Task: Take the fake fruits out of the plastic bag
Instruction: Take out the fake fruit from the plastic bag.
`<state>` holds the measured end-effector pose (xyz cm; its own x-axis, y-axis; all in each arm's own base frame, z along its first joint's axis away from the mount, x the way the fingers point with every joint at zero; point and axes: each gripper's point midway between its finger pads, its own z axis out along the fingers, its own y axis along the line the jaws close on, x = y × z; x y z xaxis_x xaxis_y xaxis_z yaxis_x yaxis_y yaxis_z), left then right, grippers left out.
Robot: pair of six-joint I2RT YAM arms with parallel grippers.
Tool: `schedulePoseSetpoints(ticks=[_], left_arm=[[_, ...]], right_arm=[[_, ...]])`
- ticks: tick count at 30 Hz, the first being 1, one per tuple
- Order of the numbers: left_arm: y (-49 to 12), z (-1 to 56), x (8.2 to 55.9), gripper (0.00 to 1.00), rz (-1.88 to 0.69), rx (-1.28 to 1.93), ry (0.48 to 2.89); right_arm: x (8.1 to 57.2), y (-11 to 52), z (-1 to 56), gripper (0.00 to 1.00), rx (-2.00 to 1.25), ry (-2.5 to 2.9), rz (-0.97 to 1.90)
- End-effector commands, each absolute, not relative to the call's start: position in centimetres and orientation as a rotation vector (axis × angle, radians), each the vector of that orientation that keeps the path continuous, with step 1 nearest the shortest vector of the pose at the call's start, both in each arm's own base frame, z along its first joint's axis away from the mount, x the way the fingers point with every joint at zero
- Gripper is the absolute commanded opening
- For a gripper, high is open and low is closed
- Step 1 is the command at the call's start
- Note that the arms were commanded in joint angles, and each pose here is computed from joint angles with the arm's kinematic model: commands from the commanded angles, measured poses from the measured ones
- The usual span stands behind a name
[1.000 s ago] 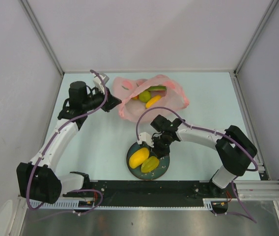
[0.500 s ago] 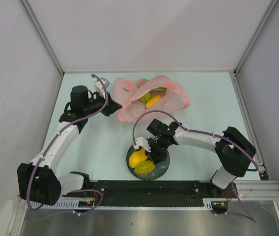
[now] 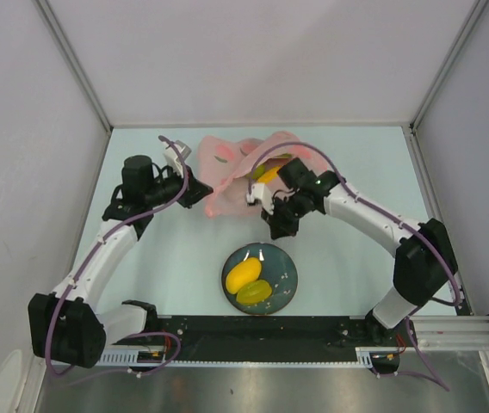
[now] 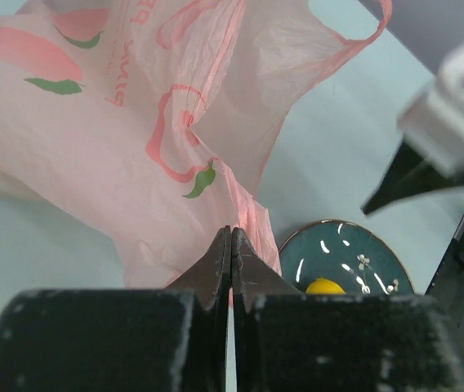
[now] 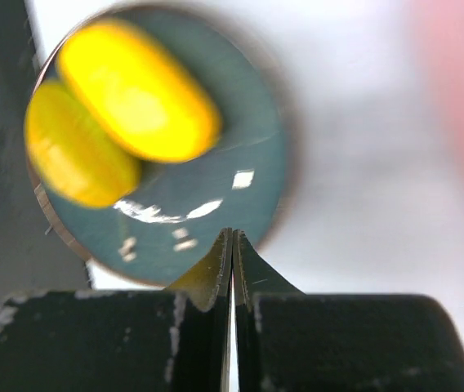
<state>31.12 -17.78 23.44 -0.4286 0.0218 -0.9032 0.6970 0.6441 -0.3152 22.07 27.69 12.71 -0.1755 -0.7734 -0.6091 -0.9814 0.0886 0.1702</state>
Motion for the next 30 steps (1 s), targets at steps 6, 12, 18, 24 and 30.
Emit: schedulePoseSetpoints(ticks=[6,12,18,24,30], left_arm=[[-17.3,25.0,31.9,0.00,-0.829,0.579,1.819],[-17.3,27.3,33.9,0.00,-0.805,0.596,1.798],[-17.5,28.4,35.5,0.00,-0.789,0.614,1.782],[-17.7,28.3,36.1,0.00,-0.795,0.606,1.780],[-17.7,28.9,36.8,0.00,-0.779,0.624,1.785]], right_arm=[[40.9,31.7,17.0,0.00,-1.300,1.888,0.495],[50.1,29.3,11.8,0.00,-1.234,1.906,0.068],[48.1,24.5,8.5,0.00,-1.289,1.982,-0.050],[41.2,23.5,3.4,0.00,-1.425,2.118,0.040],[43.3,26.0,9.6,0.00,-1.369,1.954,0.095]])
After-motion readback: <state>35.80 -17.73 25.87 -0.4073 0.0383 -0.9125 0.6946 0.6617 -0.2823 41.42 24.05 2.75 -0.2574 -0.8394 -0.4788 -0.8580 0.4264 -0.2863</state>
